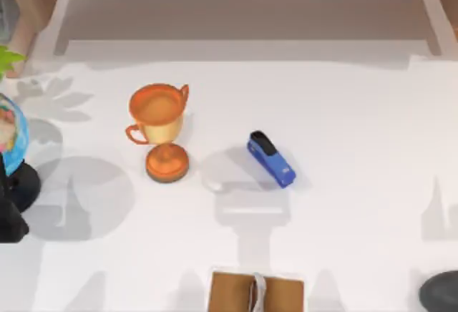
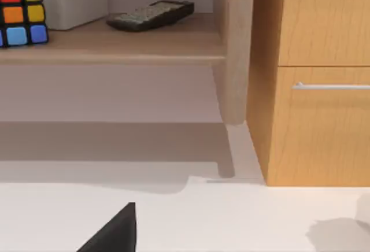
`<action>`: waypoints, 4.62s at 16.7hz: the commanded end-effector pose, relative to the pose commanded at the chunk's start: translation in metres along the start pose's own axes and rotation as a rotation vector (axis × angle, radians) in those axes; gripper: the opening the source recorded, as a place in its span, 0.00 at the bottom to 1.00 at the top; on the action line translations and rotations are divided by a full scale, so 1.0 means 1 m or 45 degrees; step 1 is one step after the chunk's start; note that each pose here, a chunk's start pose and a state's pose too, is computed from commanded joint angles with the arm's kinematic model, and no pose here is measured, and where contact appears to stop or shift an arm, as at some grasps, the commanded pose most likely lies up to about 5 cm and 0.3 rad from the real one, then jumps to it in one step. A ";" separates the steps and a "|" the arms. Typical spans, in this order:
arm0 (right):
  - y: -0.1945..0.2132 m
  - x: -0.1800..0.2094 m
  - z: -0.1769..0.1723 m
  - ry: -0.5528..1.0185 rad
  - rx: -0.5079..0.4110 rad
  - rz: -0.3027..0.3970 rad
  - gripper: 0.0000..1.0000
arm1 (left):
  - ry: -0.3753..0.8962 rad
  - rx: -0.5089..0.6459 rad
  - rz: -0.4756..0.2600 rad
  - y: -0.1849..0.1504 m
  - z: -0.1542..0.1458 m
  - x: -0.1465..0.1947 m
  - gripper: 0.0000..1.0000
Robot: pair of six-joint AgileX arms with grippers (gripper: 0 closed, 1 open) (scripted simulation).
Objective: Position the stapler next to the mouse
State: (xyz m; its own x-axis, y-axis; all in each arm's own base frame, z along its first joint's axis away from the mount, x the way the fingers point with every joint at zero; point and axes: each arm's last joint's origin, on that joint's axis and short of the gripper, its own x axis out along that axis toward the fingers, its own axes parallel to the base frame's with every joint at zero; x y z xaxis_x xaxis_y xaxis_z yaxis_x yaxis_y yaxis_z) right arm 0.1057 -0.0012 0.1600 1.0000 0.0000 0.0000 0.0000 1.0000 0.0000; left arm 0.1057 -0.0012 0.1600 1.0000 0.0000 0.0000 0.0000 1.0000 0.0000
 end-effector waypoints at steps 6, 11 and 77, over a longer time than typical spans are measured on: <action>0.005 0.002 0.017 0.079 -0.008 0.065 1.00 | 0.000 0.000 0.000 0.000 0.000 0.000 1.00; 0.021 0.023 0.062 0.417 -0.060 0.236 1.00 | 0.000 0.000 0.000 0.000 0.000 0.000 1.00; 0.278 0.281 -0.034 1.926 -0.612 0.614 0.00 | 0.000 0.000 0.000 0.000 0.000 0.000 1.00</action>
State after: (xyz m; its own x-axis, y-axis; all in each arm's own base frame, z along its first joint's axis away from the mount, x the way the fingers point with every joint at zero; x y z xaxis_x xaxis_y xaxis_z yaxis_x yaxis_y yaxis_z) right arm 0.3864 0.2765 0.1256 0.0036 0.0026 -1.0000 -0.5771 0.8167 0.0001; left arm 0.1057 -0.0012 0.1600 1.0000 0.0000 0.0000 0.0000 1.0000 0.0000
